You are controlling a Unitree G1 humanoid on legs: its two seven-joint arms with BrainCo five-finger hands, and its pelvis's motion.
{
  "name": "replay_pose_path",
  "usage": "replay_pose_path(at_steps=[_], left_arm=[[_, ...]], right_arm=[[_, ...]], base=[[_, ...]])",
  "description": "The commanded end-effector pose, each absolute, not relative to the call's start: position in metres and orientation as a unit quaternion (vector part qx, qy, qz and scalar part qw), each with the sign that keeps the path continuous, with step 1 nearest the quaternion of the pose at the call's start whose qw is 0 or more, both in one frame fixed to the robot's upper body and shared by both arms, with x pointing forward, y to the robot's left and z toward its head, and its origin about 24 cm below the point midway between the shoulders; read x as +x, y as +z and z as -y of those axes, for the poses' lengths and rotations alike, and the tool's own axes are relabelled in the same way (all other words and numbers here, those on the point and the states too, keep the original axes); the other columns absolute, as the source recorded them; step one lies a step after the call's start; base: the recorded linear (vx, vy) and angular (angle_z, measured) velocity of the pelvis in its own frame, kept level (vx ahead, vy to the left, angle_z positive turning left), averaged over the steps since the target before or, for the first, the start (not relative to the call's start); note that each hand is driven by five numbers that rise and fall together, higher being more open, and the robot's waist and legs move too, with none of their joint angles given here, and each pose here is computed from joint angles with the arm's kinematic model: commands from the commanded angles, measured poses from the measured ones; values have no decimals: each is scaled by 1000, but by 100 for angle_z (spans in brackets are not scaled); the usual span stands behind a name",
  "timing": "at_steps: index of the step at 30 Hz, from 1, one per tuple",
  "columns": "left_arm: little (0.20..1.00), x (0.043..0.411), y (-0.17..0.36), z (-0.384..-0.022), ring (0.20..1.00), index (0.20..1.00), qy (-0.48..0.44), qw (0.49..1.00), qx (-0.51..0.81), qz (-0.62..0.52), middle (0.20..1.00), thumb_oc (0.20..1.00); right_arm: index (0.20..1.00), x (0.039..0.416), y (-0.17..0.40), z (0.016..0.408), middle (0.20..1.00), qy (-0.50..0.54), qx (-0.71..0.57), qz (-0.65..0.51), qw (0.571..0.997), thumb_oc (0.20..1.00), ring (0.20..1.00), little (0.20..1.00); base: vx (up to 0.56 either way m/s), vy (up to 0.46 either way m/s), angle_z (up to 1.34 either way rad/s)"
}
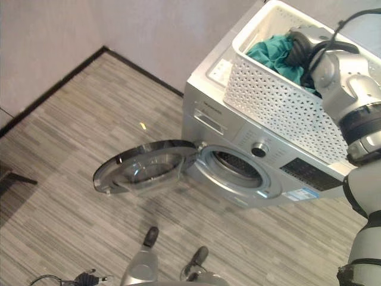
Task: Grab the laundry basket,head to the washer,open it,put in the laundry and shut it.
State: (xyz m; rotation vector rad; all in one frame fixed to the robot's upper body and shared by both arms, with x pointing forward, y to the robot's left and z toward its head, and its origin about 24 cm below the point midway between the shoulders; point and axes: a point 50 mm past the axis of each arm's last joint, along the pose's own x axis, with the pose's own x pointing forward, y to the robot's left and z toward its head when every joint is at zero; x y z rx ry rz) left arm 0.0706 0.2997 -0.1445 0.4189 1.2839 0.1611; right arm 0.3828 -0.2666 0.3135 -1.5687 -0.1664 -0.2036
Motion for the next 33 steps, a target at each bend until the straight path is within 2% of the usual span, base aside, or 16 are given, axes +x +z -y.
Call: replay_pose_path(at_steps=[1, 5, 12, 20, 30, 33], left_arm=[[1000, 60, -139, -318, 1000, 1000, 88, 756, 234, -604, 1000, 1000], [1000, 61, -141, -313, 1000, 1000, 84, 762, 233, -598, 1000, 1000], [1000, 67, -140, -310, 1000, 1000, 96, 777, 224, -580, 1000, 1000], [1000, 72, -135, -315, 1000, 1000, 113, 793, 224, -555, 1000, 1000], [1000, 70, -138, -312, 1000, 1000, 115, 781, 242, -564, 1000, 1000], [1000, 73, -138, -310, 1000, 1000, 112, 783, 245, -561, 1000, 1000]], right_arm=[[200, 374, 337, 271, 200, -164, -711, 131, 671, 200, 200, 200], [200, 371, 338, 280, 200, -191, -703, 141, 670, 200, 200, 200], [200, 364, 352, 269, 200, -207, -694, 202, 660, 200, 200, 200], [200, 352, 366, 273, 200, -250, -622, 277, 689, 200, 200, 200], [200, 323, 394, 270, 200, -298, -565, 384, 667, 200, 200, 200], [200, 315, 404, 273, 200, -316, -529, 408, 673, 200, 200, 200]], base=[[24, 3, -8], [6, 2, -4], [-17, 1, -1], [-15, 6, -3], [-13, 8, 5], [-3, 2, 2]])
